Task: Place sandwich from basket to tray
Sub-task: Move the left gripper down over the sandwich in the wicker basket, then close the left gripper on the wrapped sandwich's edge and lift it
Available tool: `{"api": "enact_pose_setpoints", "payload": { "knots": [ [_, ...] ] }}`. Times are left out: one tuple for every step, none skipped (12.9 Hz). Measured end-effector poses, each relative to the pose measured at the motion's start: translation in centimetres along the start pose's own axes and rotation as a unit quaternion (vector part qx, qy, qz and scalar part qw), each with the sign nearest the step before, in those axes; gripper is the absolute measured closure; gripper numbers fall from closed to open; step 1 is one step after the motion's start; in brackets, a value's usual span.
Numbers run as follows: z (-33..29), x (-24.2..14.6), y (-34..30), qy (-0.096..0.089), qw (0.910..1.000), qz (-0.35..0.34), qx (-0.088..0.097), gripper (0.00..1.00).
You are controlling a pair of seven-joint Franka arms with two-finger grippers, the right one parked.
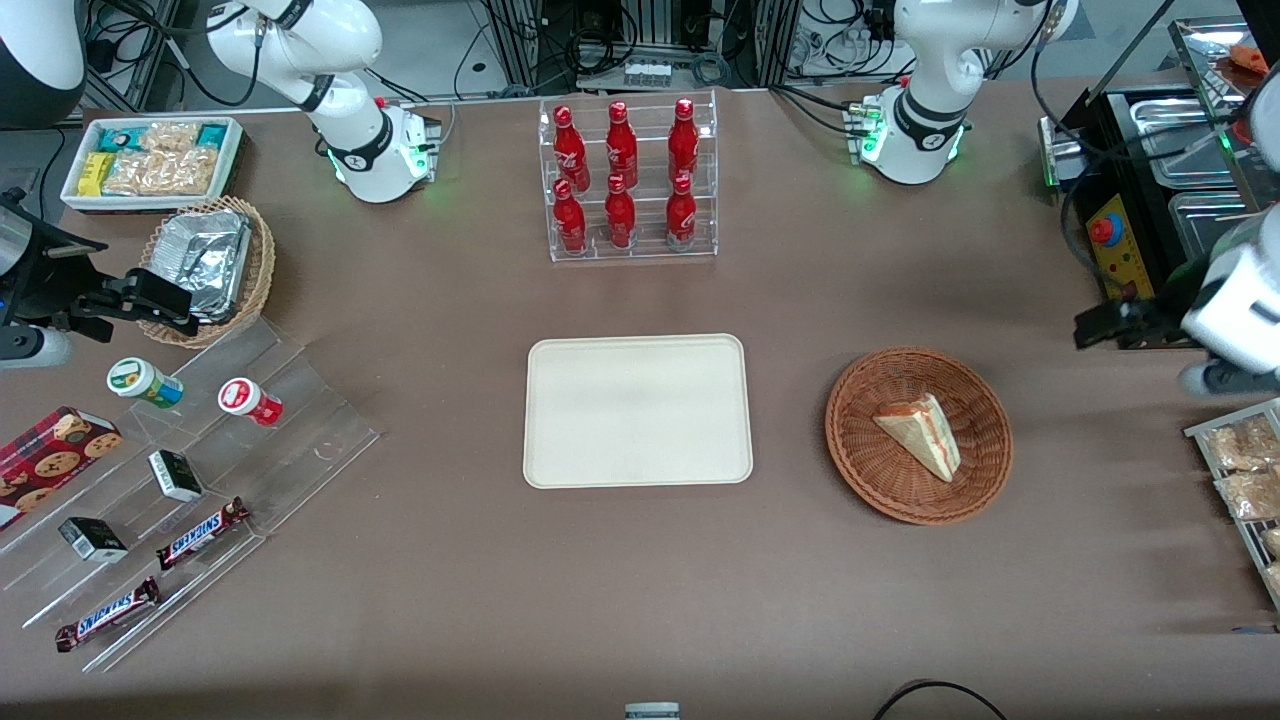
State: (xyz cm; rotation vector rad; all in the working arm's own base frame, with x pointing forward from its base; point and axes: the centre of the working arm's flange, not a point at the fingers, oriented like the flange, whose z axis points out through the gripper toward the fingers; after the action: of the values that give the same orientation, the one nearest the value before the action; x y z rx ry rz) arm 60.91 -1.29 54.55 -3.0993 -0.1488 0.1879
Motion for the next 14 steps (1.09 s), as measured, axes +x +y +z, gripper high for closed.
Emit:
{"api": "enact_pose_setpoints", "payload": {
  "knots": [
    [2.3,1.1,0.4,-0.004,0.9999,-0.017,0.003,0.00],
    [4.8,2.0,0.7,-0.003,0.9995,-0.030,0.007,0.00],
    [7.2,2.6,0.9,0.000,0.9990,-0.044,0.011,0.00],
    [9.4,3.0,0.9,0.003,0.9978,-0.065,0.012,0.00],
    [11.2,3.1,0.9,0.006,0.9955,-0.094,0.011,0.00],
    [12.7,3.1,1.0,0.012,0.9914,-0.130,0.009,0.00],
    [14.0,3.1,1.3,0.017,0.9863,-0.164,0.007,0.00],
    [15.2,3.0,2.0,0.021,0.9815,-0.190,0.006,0.00],
    [16.5,3.0,3.1,0.023,0.9764,-0.215,0.005,0.00],
    [17.5,3.0,4.3,0.027,0.9697,-0.243,0.004,0.00],
    [18.5,3.1,5.6,0.028,0.9636,-0.266,0.004,0.00],
    [19.4,3.1,6.8,0.030,0.9604,-0.277,0.004,0.00],
    [20.4,3.0,8.0,0.032,0.9582,-0.284,0.003,0.00],
    [21.4,2.9,8.7,0.037,0.9558,-0.292,0.001,0.00]
  ]
}}
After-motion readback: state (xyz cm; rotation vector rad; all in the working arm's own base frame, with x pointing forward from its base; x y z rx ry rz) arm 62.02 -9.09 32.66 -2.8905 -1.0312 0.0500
